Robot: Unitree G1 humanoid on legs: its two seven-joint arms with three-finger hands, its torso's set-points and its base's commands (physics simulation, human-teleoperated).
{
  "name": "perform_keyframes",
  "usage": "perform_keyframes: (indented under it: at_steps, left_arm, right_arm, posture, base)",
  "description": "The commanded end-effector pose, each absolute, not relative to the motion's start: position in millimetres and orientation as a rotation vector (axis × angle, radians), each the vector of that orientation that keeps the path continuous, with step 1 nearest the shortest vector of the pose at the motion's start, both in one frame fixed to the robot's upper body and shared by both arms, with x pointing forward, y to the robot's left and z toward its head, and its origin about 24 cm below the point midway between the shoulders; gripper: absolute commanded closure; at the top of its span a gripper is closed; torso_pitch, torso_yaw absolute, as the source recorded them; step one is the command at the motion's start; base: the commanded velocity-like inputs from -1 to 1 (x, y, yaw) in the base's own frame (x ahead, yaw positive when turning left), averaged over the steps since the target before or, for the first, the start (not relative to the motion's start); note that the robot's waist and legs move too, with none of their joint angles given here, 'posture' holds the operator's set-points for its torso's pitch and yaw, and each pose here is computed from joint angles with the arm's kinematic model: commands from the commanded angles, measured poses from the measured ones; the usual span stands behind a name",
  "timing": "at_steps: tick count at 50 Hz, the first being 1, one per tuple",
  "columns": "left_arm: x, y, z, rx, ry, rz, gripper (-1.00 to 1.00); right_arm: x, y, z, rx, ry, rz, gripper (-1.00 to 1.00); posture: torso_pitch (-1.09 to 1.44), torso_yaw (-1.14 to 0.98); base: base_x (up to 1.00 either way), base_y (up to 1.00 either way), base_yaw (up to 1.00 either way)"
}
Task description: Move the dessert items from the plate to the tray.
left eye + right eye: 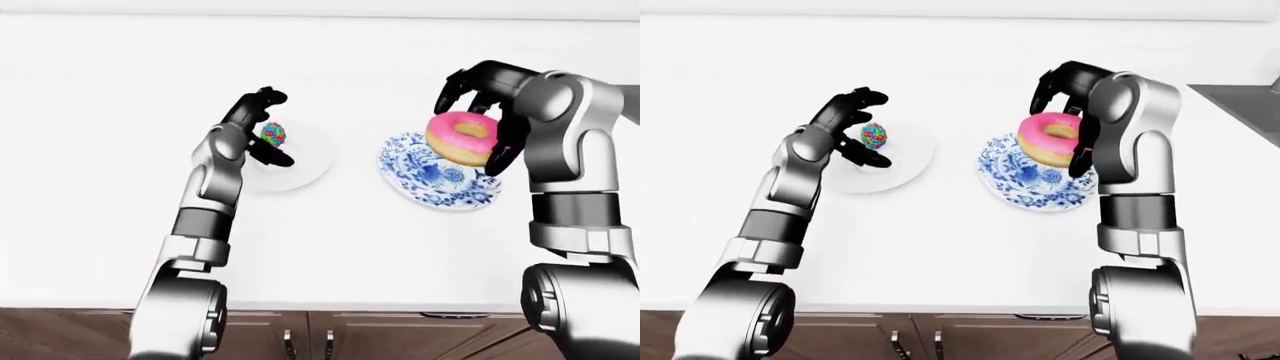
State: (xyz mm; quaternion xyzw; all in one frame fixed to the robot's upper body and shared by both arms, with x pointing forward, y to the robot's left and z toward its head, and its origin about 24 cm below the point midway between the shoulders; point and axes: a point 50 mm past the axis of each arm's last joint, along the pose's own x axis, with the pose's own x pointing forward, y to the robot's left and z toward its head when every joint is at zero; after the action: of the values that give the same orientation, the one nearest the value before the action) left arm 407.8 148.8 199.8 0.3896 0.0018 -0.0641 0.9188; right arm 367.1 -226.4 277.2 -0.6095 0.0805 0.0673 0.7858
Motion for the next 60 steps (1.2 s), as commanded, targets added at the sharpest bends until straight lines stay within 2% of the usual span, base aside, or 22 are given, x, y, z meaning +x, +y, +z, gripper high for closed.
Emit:
perform_keyframes:
  at_steps: [1, 19, 23, 40, 42, 54, 60]
  left_arm:
    - [407.7, 145.8, 225.1, 0.81, -0.098, -0.1, -0.48]
    - [411.1, 143.7, 219.1, 0.828, -0.105, -0.097, -0.37]
    - [410.9, 143.3, 220.1, 0.832, -0.109, -0.099, -0.18]
    - [409.6, 141.4, 220.6, 0.869, -0.136, -0.107, 0.0]
    - [409.9, 141.6, 221.3, 0.877, -0.142, -0.107, 0.14]
    - [407.7, 141.2, 219.4, 0.939, -0.185, -0.115, 0.37]
    - [403.2, 139.4, 238.1, 0.937, -0.227, -0.106, 0.91]
  right_arm:
    - [361.8, -227.3, 299.9, -1.328, 0.092, 0.077, 0.99]
    - [362.0, -228.9, 299.3, -1.328, 0.092, 0.073, 0.99]
    - [362.3, -229.9, 300.2, -1.326, 0.094, 0.072, 0.99]
    - [361.3, -231.4, 301.3, -1.327, 0.094, 0.068, 0.99]
    - [361.4, -231.6, 301.4, -1.327, 0.095, 0.068, 0.99]
    - [361.5, -231.5, 301.6, -1.328, 0.095, 0.068, 1.0]
    - [359.1, -234.5, 306.0, -1.326, 0.089, 0.06, 0.99]
  posture:
    - [0.0, 0.0]
    - [0.0, 0.0]
    - [0.0, 0.0]
    - [0.0, 0.0]
    - [0.0, 0.0]
    - [0.0, 0.0]
    - [0.0, 0.0]
  base:
    - [0.0, 0.0, 0.0]
    - [0.0, 0.0, 0.0]
    - [0.0, 0.0, 0.0]
    - [0.0, 0.0, 0.0]
    - [0.0, 0.0, 0.0]
    - [0.0, 0.0, 0.0]
    - [0.0, 0.0, 0.0]
